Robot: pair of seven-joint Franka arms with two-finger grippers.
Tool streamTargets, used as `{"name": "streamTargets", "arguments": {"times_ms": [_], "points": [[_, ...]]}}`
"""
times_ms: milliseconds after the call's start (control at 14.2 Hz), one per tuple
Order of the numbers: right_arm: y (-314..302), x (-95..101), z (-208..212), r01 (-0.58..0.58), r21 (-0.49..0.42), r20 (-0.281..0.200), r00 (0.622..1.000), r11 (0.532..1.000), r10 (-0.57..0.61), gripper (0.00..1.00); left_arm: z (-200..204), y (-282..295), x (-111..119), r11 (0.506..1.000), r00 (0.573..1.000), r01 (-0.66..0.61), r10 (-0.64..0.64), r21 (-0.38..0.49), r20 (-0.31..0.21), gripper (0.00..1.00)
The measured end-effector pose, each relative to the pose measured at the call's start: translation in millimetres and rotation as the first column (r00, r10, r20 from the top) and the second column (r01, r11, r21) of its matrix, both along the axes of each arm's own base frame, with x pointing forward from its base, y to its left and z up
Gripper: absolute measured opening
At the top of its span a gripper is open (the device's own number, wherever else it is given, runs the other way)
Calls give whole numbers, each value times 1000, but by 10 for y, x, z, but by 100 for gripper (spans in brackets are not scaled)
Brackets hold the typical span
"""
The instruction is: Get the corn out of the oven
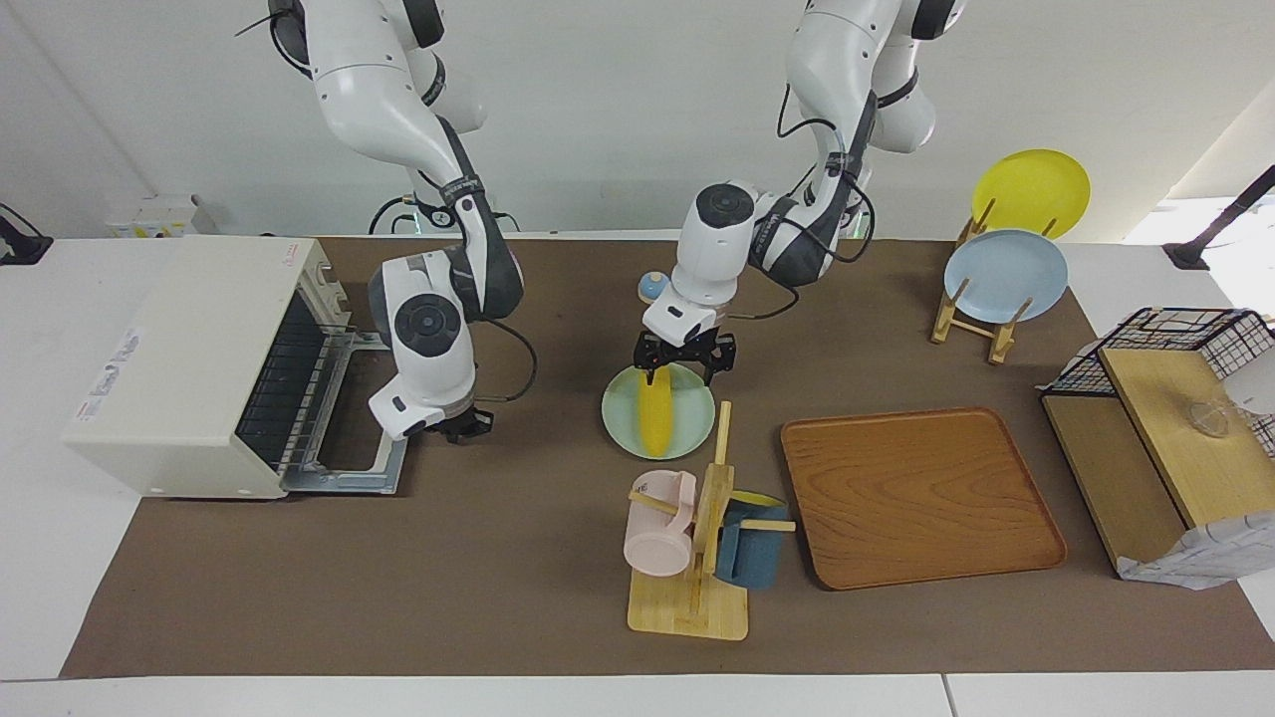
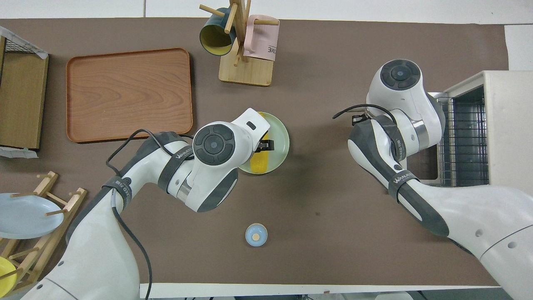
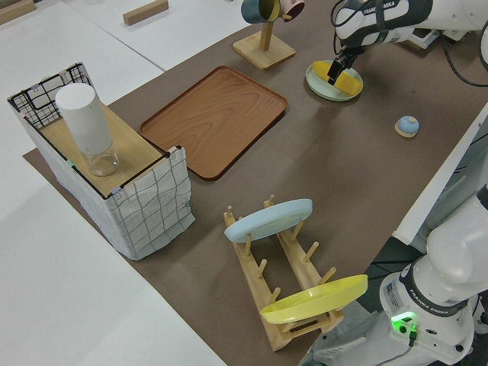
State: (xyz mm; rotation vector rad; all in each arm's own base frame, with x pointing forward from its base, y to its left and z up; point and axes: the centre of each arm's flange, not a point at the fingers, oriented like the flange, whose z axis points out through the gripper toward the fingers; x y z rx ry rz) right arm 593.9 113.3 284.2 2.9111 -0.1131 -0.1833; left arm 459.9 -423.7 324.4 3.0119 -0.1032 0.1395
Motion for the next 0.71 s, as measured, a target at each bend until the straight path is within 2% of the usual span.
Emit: {"name": "streamTargets", "arguments": {"times_ms": [141, 212, 423, 494, 635, 705], "points": [[18, -16, -10, -29, -26, -1, 1000, 999, 29, 1, -116, -42, 67, 1000, 1000, -10, 10, -3, 0, 100], [15, -21, -14, -39, -38, -4, 999, 999, 39, 1, -140, -56, 83, 1000, 1000, -29, 29, -10, 2, 94], [-47, -43, -32, -65, -77, -28, 998, 995, 63, 1, -154, -57, 111, 998, 998, -64, 64, -17, 3, 60], [-79, -55, -42, -71, -94, -41, 997, 993, 68, 1, -125, -50, 142, 997, 998, -69, 70, -20, 7, 54], [-139, -84, -58, -83, -119, -74, 994, 989, 75, 1, 17, 75, 328, 995, 995, -98, 98, 3, -6, 54], [-160, -95, -60, -94, -125, -91, 992, 988, 83, 1, 140, 262, 506, 995, 995, -96, 96, 28, -20, 54]]}}
